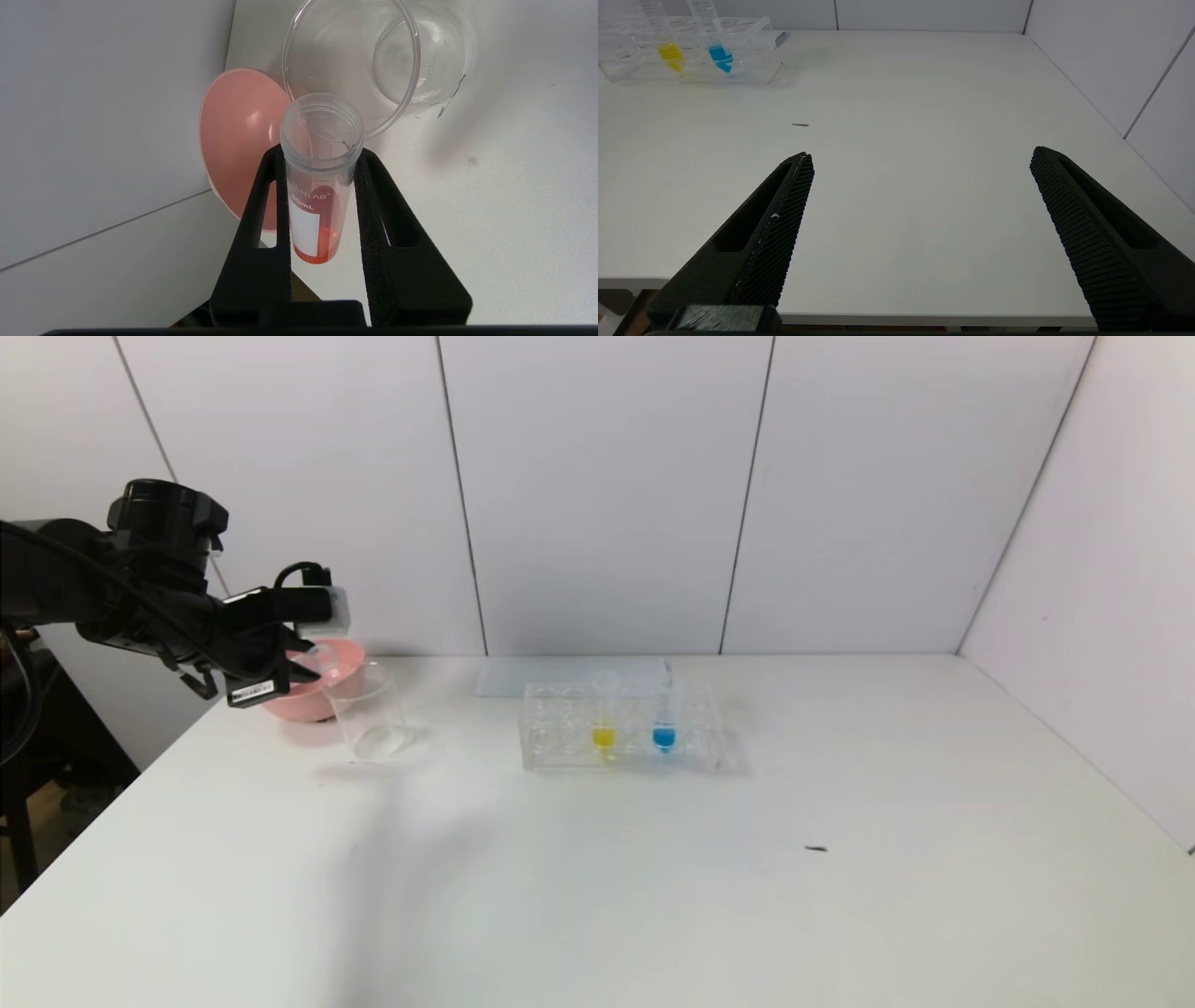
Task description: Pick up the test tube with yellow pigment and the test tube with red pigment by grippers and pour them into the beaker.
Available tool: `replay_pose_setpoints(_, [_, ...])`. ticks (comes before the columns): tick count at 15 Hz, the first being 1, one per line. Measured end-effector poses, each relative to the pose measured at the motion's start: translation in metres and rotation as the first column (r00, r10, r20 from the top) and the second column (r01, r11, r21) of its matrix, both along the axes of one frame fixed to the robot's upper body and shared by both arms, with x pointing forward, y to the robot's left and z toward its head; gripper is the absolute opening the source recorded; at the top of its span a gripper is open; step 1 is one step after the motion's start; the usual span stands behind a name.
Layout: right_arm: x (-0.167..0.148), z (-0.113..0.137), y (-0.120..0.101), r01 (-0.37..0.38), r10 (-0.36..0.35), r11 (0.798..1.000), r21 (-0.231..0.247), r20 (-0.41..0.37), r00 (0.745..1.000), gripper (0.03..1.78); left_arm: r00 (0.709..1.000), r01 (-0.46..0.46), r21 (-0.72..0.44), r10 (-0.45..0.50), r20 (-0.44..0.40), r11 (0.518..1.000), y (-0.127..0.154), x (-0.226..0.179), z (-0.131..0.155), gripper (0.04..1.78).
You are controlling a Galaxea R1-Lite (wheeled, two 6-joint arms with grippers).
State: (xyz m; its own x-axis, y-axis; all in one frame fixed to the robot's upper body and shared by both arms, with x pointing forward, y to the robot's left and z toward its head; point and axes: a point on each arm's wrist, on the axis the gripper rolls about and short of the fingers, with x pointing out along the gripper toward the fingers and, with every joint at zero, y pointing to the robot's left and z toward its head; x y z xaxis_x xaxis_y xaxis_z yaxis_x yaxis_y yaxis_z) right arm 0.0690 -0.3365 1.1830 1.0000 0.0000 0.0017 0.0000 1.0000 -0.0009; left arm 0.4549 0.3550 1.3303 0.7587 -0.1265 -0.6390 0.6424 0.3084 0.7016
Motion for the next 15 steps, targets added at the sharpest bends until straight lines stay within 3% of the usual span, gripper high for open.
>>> replay_pose_setpoints(15, [0.0,0.0,0.0,0.0,0.0,1.0,0.0,0.0,1.0,1.7,0.999,0.012,0.074,-0.009,-0.048,0.997,-0.0019,0.0092,-0.0009,0.44])
